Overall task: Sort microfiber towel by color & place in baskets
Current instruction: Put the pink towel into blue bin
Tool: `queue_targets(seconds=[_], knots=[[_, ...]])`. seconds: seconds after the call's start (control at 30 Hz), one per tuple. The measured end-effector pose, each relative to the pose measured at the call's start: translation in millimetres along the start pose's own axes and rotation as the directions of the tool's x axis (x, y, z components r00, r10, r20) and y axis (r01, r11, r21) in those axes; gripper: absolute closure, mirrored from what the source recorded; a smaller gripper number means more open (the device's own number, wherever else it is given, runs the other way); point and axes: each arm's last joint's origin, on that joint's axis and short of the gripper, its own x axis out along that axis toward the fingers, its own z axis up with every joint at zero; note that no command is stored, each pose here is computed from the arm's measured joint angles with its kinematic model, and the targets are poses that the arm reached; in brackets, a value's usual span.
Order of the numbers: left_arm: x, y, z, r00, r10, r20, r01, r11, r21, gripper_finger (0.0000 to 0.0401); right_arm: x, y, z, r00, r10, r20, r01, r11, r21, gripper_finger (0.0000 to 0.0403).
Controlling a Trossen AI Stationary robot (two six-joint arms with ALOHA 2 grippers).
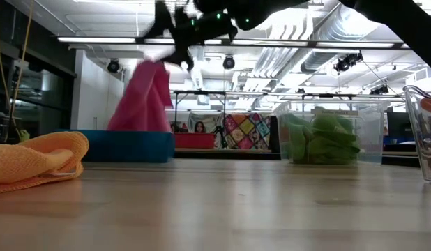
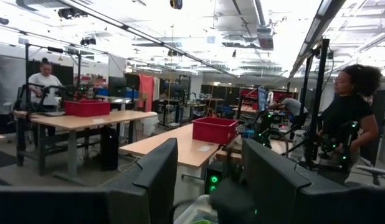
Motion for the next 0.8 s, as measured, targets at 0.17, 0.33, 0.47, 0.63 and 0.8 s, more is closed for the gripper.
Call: queue_targets(seconds=[0.17, 0.33, 0.47, 0.63, 0.8], knots=[[0, 0, -1, 1.0, 0.002, -0.008, -0.002, 1.0, 0.002, 0.0233, 10, -29, -26, 0.983, -0.033, -0.18, 0.074, 0.971, 0.228, 0.0092], [2, 1, -3, 1.0, 0.006, -0.027, -0.006, 1.0, 0.001, 0.0233, 19, -29, -38, 0.967, 0.121, -0.223, -0.044, 0.946, 0.323, 0.0092], [4, 1, -6, 0.999, 0.006, -0.047, -0.007, 1.0, -0.015, 0.0233, 17, -31, -31, 0.978, 0.097, -0.186, -0.048, 0.967, 0.251, 0.0091], [5, 2, -23, 0.977, 0.017, -0.211, -0.026, 0.999, -0.038, 0.0233, -25, -38, 11, 0.981, -0.033, -0.193, 0.054, 0.993, 0.101, 0.0091], [17, 5, -49, 0.913, 0.037, -0.407, -0.066, 0.996, -0.057, 0.0233, -85, -43, 55, 0.95, -0.261, -0.173, 0.25, 0.964, -0.085, 0.0091]])
